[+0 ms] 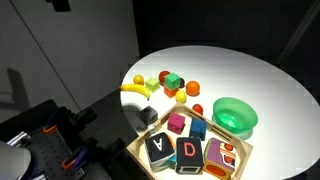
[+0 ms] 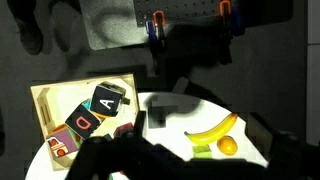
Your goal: Pick up the gray block and put it on the pink block
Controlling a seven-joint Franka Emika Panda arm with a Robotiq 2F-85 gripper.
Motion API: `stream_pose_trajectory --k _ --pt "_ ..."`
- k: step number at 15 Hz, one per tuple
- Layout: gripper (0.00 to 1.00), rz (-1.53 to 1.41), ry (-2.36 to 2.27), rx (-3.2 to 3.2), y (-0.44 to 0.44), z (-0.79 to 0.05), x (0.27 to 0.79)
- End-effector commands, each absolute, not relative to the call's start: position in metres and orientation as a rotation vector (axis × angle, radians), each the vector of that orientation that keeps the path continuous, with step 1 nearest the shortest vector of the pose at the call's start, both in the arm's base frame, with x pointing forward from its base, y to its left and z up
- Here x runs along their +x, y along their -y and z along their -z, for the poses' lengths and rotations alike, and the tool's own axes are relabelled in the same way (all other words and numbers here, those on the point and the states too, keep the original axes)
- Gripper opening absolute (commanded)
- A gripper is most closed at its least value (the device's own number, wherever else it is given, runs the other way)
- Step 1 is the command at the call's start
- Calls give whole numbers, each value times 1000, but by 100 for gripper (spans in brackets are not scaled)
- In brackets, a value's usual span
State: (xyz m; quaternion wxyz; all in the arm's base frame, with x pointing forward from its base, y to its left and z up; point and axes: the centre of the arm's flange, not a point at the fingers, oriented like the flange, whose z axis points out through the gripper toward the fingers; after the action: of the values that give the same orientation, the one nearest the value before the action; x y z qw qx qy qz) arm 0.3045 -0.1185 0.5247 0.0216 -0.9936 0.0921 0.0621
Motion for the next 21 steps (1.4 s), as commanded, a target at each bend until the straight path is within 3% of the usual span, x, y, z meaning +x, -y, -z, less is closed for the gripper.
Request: stream_pose_trajectory --k 1,13,21 --pt "100 -191 -286 -3079 119 -525 305" --pt "100 -269 -316 -3085 125 -479 344" --pt "100 -134 -208 -3152 127 -410 375"
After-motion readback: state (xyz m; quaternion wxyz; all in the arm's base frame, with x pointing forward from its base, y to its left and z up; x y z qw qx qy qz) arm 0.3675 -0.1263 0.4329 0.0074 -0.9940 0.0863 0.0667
